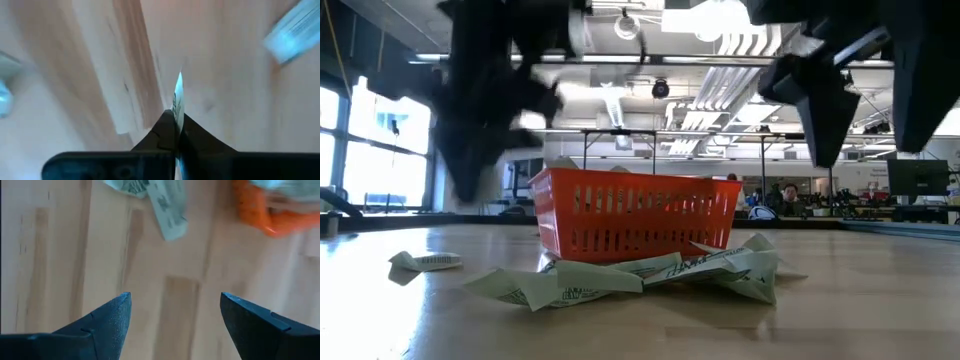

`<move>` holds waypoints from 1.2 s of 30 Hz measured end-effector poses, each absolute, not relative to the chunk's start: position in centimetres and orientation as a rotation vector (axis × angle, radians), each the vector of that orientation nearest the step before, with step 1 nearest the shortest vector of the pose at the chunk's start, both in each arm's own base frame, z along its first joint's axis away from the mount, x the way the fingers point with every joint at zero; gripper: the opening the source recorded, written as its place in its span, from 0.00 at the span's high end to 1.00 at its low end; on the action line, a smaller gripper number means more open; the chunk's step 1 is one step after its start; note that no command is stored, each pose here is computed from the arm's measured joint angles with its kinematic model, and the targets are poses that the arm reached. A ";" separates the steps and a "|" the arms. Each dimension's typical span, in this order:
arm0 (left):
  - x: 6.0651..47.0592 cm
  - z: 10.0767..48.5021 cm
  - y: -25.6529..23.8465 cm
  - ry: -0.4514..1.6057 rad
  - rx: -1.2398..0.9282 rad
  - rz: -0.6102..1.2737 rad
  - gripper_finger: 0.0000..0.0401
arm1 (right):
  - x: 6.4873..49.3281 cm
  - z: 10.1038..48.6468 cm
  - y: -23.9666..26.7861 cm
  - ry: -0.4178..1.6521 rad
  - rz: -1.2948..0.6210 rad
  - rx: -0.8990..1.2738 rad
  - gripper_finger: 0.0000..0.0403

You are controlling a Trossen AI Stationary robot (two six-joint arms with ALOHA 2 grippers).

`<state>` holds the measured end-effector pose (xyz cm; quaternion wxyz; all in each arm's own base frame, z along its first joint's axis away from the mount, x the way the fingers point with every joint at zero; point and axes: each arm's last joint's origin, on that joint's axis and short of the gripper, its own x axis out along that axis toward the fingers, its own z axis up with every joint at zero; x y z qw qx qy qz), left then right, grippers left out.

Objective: Pick and place Stevia / Truvia into bins
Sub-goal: Put the stevia packet into the bin

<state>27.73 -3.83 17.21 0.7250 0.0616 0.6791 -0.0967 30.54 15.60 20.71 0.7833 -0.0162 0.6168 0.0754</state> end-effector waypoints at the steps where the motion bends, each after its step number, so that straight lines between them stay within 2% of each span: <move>1: 27.8 18.6 -4.0 1.466 0.122 -0.206 0.90 | 30.8 20.2 15.9 1.328 0.169 -0.025 0.27; 4: 28.1 22.5 -4.8 1.345 0.116 -0.210 0.91 | 31.4 18.8 16.6 1.336 0.167 -0.018 0.27; 8: 29.8 26.9 -5.7 1.044 0.081 -0.272 0.92 | 31.7 17.7 17.0 1.342 0.132 -0.028 0.27; 13: 32.5 25.5 -6.3 0.928 0.020 -0.318 0.89 | 32.1 17.6 17.0 1.294 0.090 -0.031 0.27; 20: 33.9 23.6 -6.5 0.949 -0.061 -0.250 0.52 | 33.5 17.6 17.4 1.170 0.153 -0.012 0.27; 25: 32.7 23.2 -6.6 1.095 -0.186 -0.194 0.33 | 34.9 15.4 17.4 1.166 0.210 -0.004 0.27; 28: 31.0 24.4 -7.7 1.150 -0.234 -0.184 0.28 | 35.6 14.3 17.1 1.157 0.197 -0.005 0.27; 32: 28.2 26.1 -10.2 1.167 -0.201 -0.158 0.27 | 36.1 13.3 16.5 1.180 0.167 0.000 0.29; 36: 25.7 27.1 -11.7 1.175 -0.185 0.009 0.31 | 36.1 13.1 16.3 1.201 0.176 0.012 0.43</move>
